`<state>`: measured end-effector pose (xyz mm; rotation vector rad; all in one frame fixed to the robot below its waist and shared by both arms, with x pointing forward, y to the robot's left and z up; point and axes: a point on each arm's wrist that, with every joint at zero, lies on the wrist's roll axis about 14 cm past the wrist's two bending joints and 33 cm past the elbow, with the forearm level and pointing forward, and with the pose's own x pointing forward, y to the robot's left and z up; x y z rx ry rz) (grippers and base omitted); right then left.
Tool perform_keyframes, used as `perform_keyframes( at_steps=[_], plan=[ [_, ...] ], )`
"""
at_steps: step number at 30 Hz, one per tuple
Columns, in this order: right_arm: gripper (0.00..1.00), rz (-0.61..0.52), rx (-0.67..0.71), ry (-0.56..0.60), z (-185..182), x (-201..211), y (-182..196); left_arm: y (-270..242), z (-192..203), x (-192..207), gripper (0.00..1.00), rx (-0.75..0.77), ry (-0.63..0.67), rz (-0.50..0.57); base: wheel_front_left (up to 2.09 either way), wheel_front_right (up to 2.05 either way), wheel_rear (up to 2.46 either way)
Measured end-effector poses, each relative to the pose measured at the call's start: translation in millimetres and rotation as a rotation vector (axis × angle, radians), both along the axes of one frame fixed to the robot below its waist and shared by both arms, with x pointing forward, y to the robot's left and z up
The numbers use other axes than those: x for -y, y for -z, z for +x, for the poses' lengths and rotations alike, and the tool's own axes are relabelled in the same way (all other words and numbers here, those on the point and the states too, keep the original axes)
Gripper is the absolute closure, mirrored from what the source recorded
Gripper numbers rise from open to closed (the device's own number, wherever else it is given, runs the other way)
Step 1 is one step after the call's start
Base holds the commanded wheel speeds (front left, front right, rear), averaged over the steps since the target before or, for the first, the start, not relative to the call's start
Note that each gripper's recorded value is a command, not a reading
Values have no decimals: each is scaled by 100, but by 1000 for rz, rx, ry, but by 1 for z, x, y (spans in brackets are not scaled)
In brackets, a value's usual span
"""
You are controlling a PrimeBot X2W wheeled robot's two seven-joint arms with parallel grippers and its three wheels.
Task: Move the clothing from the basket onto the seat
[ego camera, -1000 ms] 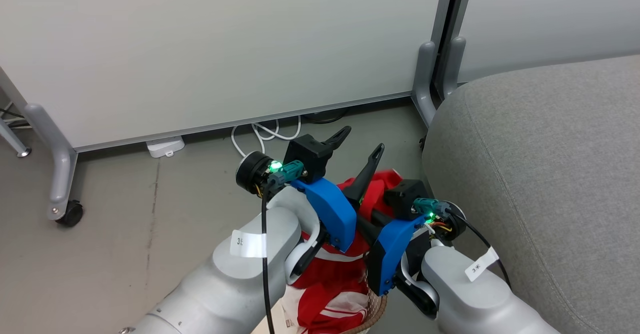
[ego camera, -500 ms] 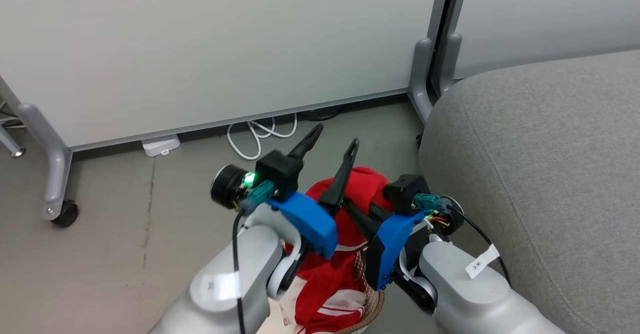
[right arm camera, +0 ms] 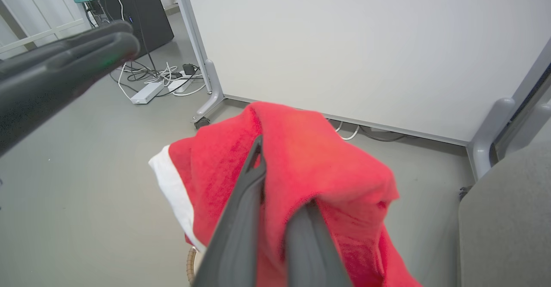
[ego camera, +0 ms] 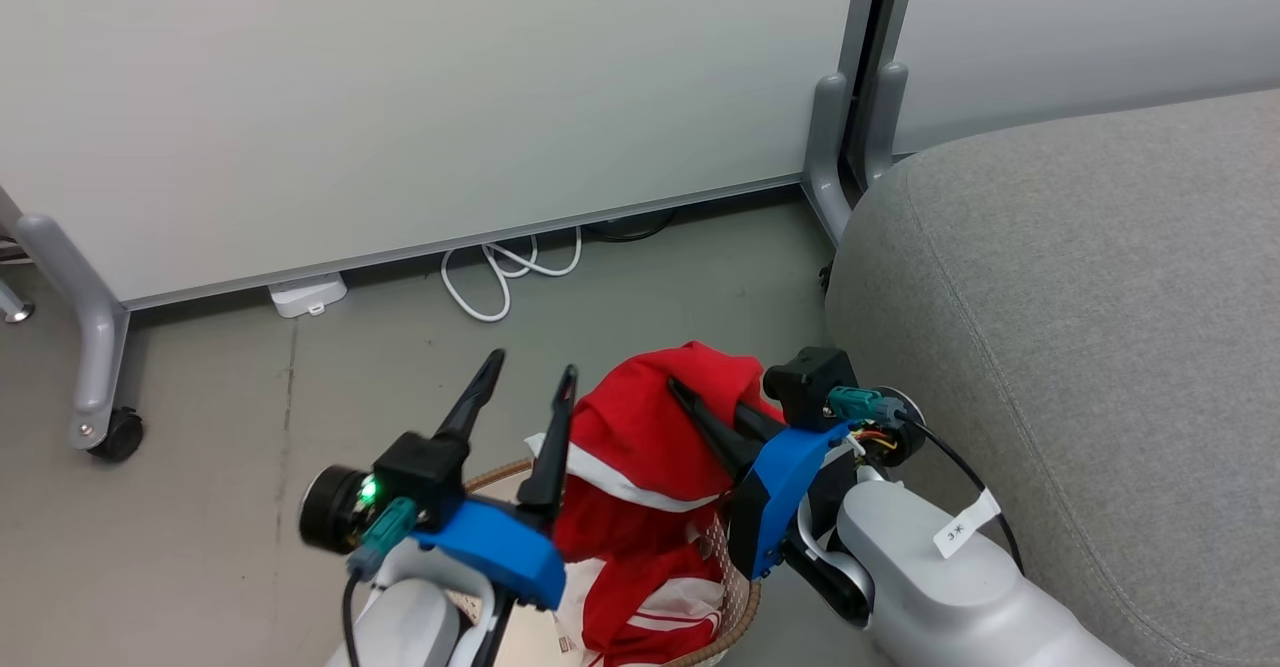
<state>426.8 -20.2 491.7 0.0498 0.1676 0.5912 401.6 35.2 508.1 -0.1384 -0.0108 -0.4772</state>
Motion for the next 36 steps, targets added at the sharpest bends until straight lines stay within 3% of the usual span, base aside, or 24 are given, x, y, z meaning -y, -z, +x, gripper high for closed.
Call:
perform_keyframes(
  at_steps=[14, 28, 36],
  plan=[
    [100, 0, 27, 4, 0, 3, -5, 22, -11, -33, 0, -46, -101, -5, 0, 0, 0],
    [100, -9, 71, 30, -8, 24, -8, 31, -3, -20, 0, -73, -70, -20, 0, 0, 0],
    [100, 11, 60, 122, -23, 59, -2, 38, 6, 2, 0, -88, -15, -20, 0, 0, 0]
  ],
)
